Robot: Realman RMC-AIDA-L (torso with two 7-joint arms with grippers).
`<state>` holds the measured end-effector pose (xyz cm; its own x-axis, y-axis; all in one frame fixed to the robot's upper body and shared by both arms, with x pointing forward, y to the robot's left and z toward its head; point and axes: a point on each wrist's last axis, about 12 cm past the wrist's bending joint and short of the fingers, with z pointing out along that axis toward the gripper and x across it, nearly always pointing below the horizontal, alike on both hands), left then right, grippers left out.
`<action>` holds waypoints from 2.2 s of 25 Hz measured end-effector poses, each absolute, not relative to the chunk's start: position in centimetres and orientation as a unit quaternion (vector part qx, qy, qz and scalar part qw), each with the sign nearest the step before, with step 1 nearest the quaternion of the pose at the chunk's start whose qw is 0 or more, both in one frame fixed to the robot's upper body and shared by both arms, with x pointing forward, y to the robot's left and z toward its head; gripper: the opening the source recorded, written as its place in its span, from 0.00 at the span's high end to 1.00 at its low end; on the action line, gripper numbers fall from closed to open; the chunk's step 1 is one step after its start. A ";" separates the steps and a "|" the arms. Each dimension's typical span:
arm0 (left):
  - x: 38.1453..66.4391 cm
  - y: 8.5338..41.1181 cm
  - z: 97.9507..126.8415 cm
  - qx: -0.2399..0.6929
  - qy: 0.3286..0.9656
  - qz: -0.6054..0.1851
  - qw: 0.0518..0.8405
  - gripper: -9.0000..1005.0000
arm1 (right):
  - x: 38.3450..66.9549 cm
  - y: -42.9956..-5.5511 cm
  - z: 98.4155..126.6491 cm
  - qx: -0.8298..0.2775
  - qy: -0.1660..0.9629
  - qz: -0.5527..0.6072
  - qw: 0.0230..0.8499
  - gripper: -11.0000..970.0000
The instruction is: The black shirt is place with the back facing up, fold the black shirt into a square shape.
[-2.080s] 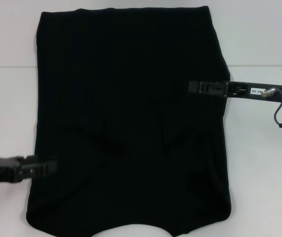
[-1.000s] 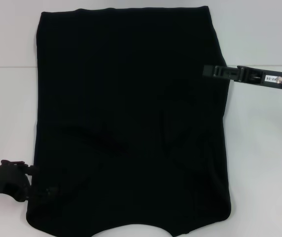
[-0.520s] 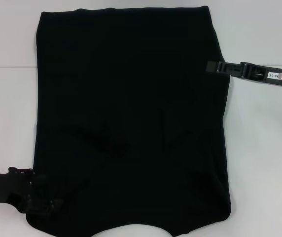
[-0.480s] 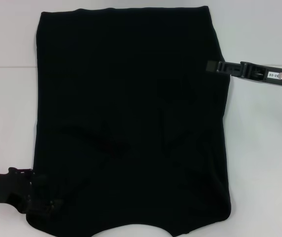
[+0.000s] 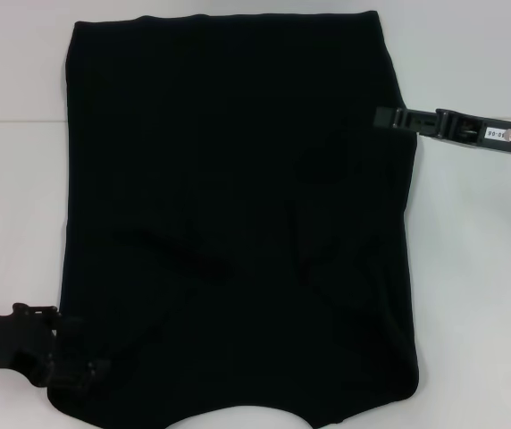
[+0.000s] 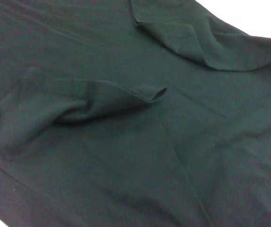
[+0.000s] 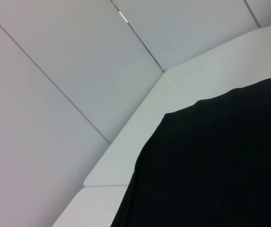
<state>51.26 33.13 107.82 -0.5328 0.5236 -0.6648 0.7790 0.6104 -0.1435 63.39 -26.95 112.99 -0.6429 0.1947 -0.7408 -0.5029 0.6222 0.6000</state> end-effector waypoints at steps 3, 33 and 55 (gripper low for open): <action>51.2 33.2 107.8 0.387 0.847 -0.215 0.295 0.18 | 63.4 -27.0 113.0 -0.094 0.800 0.425 0.413 0.29; 50.7 34.5 108.2 0.323 0.836 -0.235 0.375 0.94 | 63.3 -27.3 113.3 -0.096 0.796 0.431 0.413 0.30; 45.5 35.9 106.0 0.232 0.825 -0.315 0.408 0.95 | 59.1 -32.0 112.3 -0.079 0.811 0.472 0.335 0.31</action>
